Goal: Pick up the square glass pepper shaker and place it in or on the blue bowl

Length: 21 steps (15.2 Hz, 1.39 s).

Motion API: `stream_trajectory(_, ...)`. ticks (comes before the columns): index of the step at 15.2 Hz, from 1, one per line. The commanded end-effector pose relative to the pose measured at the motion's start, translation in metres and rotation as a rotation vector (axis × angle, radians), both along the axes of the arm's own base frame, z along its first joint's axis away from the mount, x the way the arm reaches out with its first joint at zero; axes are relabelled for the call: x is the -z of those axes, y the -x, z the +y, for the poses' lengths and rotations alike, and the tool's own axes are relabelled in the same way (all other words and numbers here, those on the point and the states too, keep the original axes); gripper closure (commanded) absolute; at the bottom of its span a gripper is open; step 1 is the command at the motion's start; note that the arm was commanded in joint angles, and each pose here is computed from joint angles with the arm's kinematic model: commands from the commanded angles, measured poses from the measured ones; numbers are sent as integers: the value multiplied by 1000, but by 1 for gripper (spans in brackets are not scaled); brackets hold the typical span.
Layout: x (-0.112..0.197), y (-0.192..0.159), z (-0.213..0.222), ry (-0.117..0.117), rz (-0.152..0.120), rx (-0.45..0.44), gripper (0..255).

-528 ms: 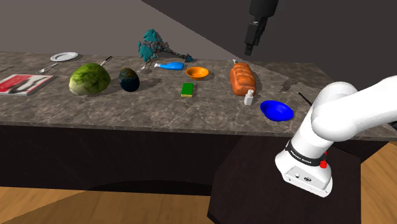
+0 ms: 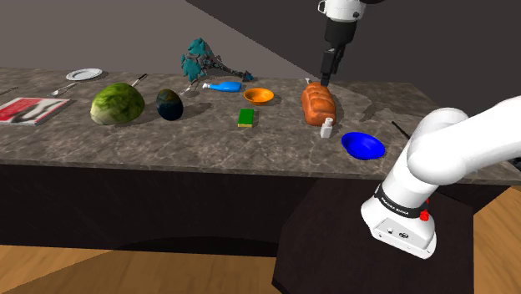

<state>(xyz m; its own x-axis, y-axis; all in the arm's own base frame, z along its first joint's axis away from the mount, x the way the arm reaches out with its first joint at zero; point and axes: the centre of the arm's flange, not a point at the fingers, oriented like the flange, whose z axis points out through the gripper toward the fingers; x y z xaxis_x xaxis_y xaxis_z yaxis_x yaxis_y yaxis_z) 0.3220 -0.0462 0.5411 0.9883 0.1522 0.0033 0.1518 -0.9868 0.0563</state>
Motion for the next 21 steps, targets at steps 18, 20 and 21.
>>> stream_trajectory(18, 193, -36, -164, -34, 136, -9, 0)
stream_trajectory(20, 214, -38, -181, -37, 151, -10, 0)
stream_trajectory(21, 220, -39, -187, -38, 155, -10, 0)
